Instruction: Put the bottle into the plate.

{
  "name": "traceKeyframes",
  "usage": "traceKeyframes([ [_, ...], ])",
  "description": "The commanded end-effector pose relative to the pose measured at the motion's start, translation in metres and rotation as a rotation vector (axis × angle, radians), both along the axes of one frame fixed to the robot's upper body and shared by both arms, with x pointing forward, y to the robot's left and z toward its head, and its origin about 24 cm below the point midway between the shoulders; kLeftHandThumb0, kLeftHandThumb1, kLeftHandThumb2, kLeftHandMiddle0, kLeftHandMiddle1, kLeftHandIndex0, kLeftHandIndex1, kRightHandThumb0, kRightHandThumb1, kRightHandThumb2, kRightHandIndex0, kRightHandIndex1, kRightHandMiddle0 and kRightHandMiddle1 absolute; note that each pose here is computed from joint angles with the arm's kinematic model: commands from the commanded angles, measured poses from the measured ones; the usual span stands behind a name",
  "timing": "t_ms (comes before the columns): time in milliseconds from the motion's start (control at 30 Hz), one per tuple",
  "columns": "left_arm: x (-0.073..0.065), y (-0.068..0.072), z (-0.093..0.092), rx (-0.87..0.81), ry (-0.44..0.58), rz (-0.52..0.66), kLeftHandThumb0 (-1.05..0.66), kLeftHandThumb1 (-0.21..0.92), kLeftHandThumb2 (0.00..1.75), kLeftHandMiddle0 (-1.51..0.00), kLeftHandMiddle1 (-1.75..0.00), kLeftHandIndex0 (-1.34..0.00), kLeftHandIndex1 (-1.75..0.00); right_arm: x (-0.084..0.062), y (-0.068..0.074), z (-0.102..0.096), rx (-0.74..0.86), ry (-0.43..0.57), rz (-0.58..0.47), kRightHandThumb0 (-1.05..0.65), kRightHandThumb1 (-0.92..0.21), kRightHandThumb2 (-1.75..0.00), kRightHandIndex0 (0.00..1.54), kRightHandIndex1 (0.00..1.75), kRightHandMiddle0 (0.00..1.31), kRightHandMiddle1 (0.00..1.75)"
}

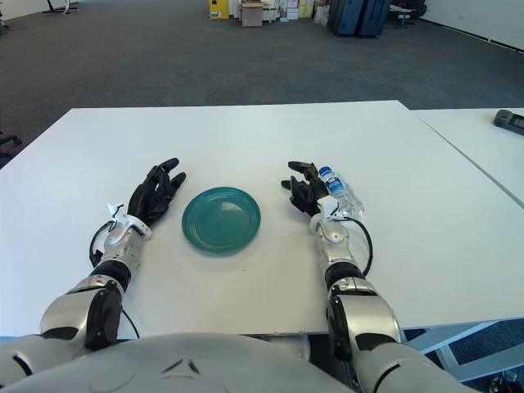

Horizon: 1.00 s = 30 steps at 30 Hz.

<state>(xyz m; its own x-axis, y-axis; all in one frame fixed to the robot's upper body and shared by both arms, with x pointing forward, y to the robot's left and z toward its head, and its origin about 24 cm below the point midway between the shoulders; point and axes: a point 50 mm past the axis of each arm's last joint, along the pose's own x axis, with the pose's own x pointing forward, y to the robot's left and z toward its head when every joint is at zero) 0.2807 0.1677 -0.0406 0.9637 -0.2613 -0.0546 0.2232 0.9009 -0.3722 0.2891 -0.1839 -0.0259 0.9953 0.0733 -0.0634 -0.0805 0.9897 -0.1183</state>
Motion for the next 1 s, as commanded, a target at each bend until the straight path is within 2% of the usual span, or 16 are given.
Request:
traceKeyframes([
  [0,-0.010,0.004,-0.012,0.006,0.074,-0.002,-0.62,0.92,0.74,-0.50,-0.52,-0.05,-0.92,-0.003,0.004,-0.005,-0.003,0.025,-0.001,-0.59,-0.92,-0.66,0.49,0.66,0.00,1.02],
  [233,-0.010,0.006,-0.013,0.008,0.078,-0.005,-0.60,0.92,0.75,-0.51,-0.52,-0.06,-0.91,0.004,0.006,-0.002,-0.036,0.072,-0.021,-0.54,-0.92,-0.53,0.48,0.79,0.03,1.15],
  [400,-0.010,0.008,-0.013,0.011,0.085,-0.005,-0.59,0.92,0.75,-0.51,-0.51,-0.05,-0.91,0.005,0.011,0.013,-0.051,0.042,-0.012,-0.50,-0.91,-0.47,0.49,0.85,0.05,1.18],
  [500,-0.011,0.009,-0.013,0.016,0.089,-0.002,-0.59,0.92,0.75,-0.51,-0.52,-0.05,-0.91,0.001,0.016,0.031,-0.055,-0.002,-0.005,-0.46,-0.88,-0.48,0.49,0.91,0.06,1.20],
  [633,-0.011,0.010,-0.014,0.017,0.094,-0.001,-0.59,0.92,0.76,-0.52,-0.52,-0.05,-0.91,-0.004,0.018,0.040,-0.062,-0.013,-0.005,-0.42,-0.82,-0.56,0.49,0.99,0.08,1.23],
  [967,-0.011,0.013,-0.014,0.021,0.098,-0.002,-0.60,0.92,0.75,-0.52,-0.51,-0.06,-0.91,-0.023,0.004,0.080,-0.203,-0.126,-0.057,-0.45,-0.81,-0.55,0.45,1.17,0.11,1.30],
])
